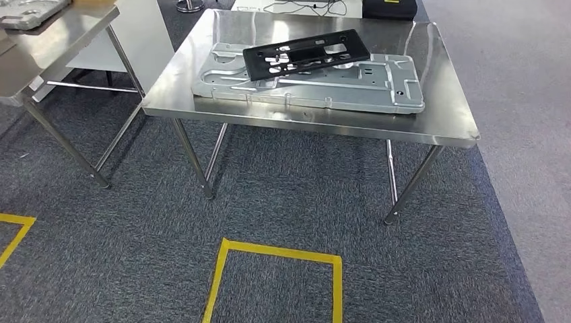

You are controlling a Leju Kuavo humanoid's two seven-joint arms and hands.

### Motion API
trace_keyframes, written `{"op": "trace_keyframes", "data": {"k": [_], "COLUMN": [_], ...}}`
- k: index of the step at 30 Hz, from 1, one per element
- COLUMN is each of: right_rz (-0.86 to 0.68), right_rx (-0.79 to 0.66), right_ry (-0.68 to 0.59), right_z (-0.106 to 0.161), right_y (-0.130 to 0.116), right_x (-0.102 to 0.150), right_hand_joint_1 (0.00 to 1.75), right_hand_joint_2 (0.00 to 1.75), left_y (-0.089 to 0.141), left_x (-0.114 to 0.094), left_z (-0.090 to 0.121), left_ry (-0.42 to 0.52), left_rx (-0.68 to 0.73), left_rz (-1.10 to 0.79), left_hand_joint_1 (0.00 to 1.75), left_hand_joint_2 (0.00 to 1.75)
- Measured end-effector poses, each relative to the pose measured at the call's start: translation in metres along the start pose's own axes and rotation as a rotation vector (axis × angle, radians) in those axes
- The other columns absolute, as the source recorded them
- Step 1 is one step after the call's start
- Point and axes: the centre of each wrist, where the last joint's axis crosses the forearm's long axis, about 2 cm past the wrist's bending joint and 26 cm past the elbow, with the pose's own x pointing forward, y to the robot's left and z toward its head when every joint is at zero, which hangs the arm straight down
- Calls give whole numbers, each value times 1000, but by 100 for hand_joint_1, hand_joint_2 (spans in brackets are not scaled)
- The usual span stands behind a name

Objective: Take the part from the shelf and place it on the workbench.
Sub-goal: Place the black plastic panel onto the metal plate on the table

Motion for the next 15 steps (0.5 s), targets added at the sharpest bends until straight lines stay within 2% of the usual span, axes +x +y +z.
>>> {"op": "trace_keyframes", "data": {"k": [9, 15], "right_rz": [4, -1], "right_rx": [-59, -203], "right_ry": [-12, -42], "right_z": [0, 1], "right_y": [-2, -6], "right_x": [-2, 1], "right_hand_joint_1": [0, 0], "right_hand_joint_2": [0, 0], "left_y": [-1, -8], "left_x": [-3, -1], "left_z": [2, 6], "left_ry": [-16, -37], "left_rx": [12, 18], "left_rz": [-1, 3], "left_hand_joint_1": [0, 0], "left_hand_joint_2": [0, 0]}}
